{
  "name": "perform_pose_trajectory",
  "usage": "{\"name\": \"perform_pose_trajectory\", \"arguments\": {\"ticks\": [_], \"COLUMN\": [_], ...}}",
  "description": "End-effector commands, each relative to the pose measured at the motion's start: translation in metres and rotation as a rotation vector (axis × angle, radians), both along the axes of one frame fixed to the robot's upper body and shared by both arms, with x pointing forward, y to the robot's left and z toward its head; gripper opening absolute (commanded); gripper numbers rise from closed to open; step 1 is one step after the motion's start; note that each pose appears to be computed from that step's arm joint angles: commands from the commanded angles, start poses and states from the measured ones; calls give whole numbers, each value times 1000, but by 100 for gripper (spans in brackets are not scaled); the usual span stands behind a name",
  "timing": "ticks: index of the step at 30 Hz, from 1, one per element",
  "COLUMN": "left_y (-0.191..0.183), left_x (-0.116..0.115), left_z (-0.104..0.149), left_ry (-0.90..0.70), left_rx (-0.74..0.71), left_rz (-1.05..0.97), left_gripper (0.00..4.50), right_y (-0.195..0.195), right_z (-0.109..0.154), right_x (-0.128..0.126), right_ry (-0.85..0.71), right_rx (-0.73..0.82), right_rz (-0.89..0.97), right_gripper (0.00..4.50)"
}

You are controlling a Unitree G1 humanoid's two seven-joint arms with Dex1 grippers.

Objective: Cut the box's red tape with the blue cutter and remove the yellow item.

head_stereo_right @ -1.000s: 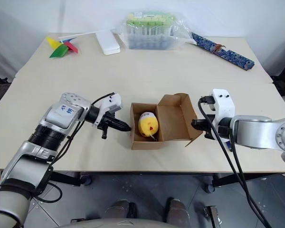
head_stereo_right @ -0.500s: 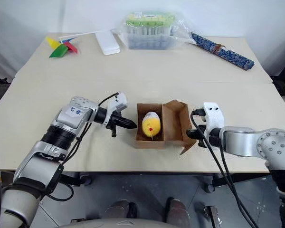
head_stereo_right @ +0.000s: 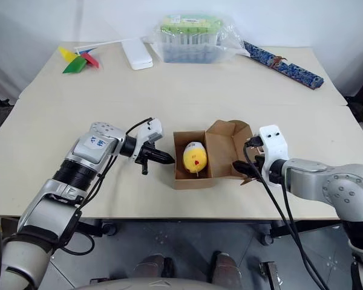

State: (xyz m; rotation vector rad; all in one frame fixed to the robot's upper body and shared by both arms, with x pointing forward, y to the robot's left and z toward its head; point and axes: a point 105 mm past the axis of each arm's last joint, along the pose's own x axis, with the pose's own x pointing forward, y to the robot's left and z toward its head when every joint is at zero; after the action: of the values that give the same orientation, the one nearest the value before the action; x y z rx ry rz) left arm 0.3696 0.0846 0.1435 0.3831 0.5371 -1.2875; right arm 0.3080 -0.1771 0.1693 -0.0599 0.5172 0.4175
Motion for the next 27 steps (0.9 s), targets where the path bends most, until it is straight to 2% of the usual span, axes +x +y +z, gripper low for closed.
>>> {"name": "perform_pose_trajectory", "arguments": {"ticks": [1,2,12,15,16,19,27], "left_y": [-2,-2,4,6,8,16,59], "left_x": [-1,-1,2,3,4,8,13], "left_z": [7,7,5,7,8,15,46], "left_ry": [-34,-34,-29,-24,-17,4,-63], "left_rx": [-1,-1,15,11,5,-15,20], "left_rz": [-24,-24,-19,-11,-2,45,115], "left_gripper": [0,0,0,0,0,52,298], "right_y": [-4,-7,-48,-46,-39,-24,-10], "right_z": [24,27,74,92,96,102,100], "right_x": [-3,-3,2,0,-7,-23,-42], "right_ry": [-109,-125,-347,-413,-418,-410,-351], "right_rx": [-14,-23,-90,-48,-38,-44,-126], "right_rz": [26,27,5,58,126,284,489], "right_gripper": [422,447,447,447,447,450,450]}}
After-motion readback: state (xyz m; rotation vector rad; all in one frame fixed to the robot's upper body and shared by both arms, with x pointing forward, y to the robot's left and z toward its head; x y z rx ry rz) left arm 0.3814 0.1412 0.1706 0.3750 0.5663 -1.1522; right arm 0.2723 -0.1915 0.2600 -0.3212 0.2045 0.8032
